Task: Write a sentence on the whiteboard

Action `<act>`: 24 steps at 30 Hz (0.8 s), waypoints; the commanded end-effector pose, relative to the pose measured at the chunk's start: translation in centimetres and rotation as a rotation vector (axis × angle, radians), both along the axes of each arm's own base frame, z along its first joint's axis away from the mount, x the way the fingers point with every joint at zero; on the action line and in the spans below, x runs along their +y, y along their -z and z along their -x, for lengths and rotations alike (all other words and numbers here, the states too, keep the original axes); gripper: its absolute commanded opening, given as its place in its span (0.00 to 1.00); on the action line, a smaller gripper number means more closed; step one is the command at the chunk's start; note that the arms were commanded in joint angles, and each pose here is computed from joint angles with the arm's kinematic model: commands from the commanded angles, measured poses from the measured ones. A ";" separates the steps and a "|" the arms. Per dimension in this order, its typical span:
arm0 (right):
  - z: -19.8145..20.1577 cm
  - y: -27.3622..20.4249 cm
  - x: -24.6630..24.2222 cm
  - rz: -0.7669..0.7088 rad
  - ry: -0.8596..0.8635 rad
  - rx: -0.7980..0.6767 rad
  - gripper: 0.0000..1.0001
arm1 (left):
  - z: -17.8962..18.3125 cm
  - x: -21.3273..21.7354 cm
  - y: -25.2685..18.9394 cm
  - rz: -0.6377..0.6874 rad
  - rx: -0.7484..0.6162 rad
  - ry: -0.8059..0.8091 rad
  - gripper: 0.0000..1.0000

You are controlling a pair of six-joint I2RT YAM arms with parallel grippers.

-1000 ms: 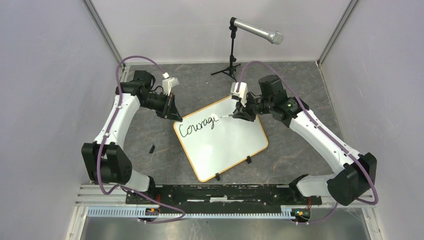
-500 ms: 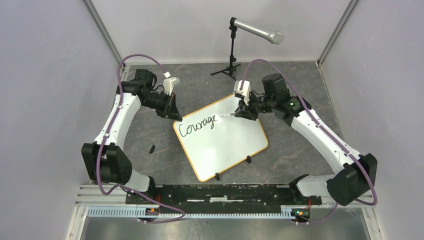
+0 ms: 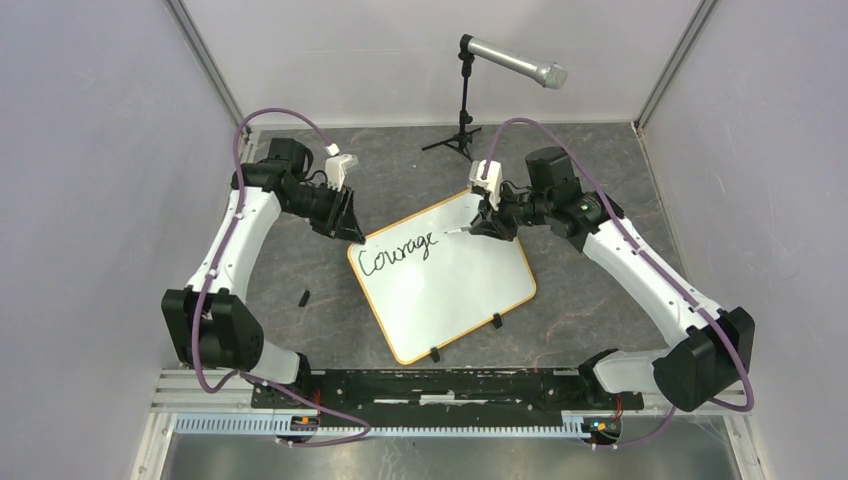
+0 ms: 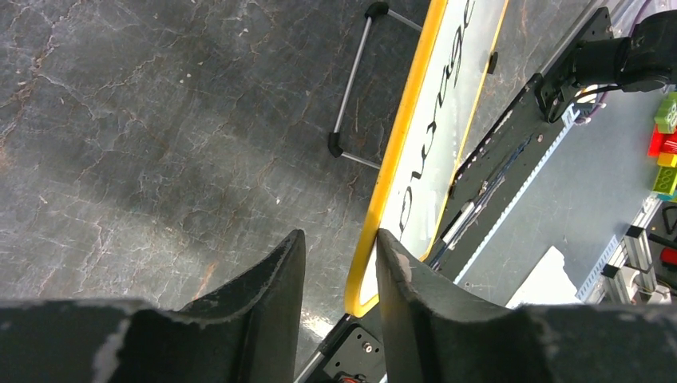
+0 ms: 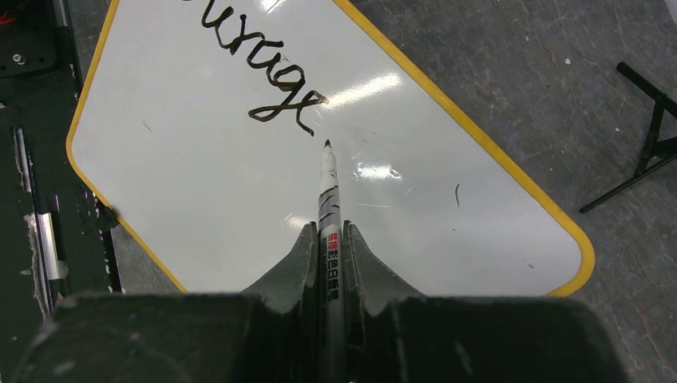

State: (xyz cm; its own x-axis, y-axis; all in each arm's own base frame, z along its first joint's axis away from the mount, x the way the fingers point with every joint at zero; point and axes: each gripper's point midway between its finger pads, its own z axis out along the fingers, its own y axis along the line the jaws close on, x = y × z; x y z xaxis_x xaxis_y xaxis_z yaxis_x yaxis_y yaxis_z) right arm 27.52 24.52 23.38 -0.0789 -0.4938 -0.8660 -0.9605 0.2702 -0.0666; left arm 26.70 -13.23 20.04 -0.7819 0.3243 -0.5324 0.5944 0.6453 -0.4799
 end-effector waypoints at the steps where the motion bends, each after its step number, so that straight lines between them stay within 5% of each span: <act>1: 0.2 -2.2 -0.1 -0.040 -0.016 -0.048 0.00 | -0.1 0.0 -1.2 0.008 -0.046 -0.015 0.47; 24: -0.6 -0.8 -0.9 -0.081 -0.011 -0.038 0.00 | 0.1 -0.6 -1.2 0.050 -0.029 0.003 0.55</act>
State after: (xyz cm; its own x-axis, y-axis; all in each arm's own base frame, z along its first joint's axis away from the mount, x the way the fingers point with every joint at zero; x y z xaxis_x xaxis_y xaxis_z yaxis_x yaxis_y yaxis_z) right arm 27.84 23.21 22.56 -0.0987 -0.4657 -0.8794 -0.9601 0.2768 -0.0388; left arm 26.33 -13.40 20.29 -0.7827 0.3203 -0.5337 0.5951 0.6362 -0.4909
